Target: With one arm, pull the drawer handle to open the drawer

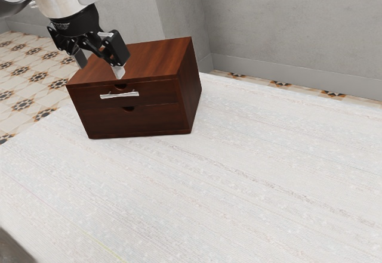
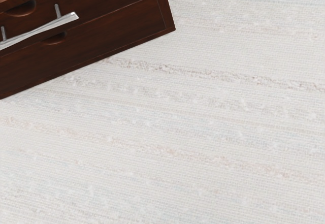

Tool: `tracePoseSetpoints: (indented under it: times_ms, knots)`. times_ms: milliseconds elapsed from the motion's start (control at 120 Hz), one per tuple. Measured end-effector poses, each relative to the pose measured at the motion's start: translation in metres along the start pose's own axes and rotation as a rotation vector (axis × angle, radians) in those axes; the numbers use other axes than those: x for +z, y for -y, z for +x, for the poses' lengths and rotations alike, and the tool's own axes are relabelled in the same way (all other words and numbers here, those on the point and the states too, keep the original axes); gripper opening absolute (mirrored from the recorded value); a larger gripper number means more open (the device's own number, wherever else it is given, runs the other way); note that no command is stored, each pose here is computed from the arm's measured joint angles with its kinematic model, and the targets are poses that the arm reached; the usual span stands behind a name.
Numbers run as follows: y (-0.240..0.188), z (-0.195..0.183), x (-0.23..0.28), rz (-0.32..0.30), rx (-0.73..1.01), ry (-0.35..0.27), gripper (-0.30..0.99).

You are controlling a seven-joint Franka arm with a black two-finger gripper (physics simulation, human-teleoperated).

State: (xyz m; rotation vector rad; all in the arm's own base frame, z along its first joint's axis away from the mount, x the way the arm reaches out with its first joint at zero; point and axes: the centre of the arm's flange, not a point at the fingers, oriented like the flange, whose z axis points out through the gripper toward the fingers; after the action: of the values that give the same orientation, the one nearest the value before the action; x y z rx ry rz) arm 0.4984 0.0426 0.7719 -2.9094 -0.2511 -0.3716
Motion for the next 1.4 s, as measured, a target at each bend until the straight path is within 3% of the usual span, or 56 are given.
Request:
tracePoseSetpoints:
  times_ms: [175, 267, 492, 617, 717, 842, 958, 1075, 1233, 1400]
  knots:
    - [0.006, 0.0, 0.0, -0.002, -0.01, -0.001, 0.69]
    - [0.012, -0.007, -0.027, -0.008, -0.018, -0.047, 0.69]
    - [-0.015, 0.005, 0.04, -0.023, 0.303, 0.157, 0.69]
    - [-0.019, 0.0, 0.045, -0.062, 0.473, 0.196, 0.69]
    - [-0.037, -0.049, 0.052, -0.093, 0.652, 0.196, 0.69]
    - [-0.036, -0.084, 0.08, -0.043, 0.813, 0.106, 0.69]
    - [-0.025, -0.105, 0.067, 0.019, 0.913, -0.064, 0.69]
    - [-0.002, -0.095, 0.05, 0.052, 0.965, -0.151, 0.69]
    - [0.098, -0.093, 0.071, -0.051, 1.068, -0.278, 0.69]
    - [0.172, -0.072, 0.163, -0.173, 1.138, -0.302, 0.69]
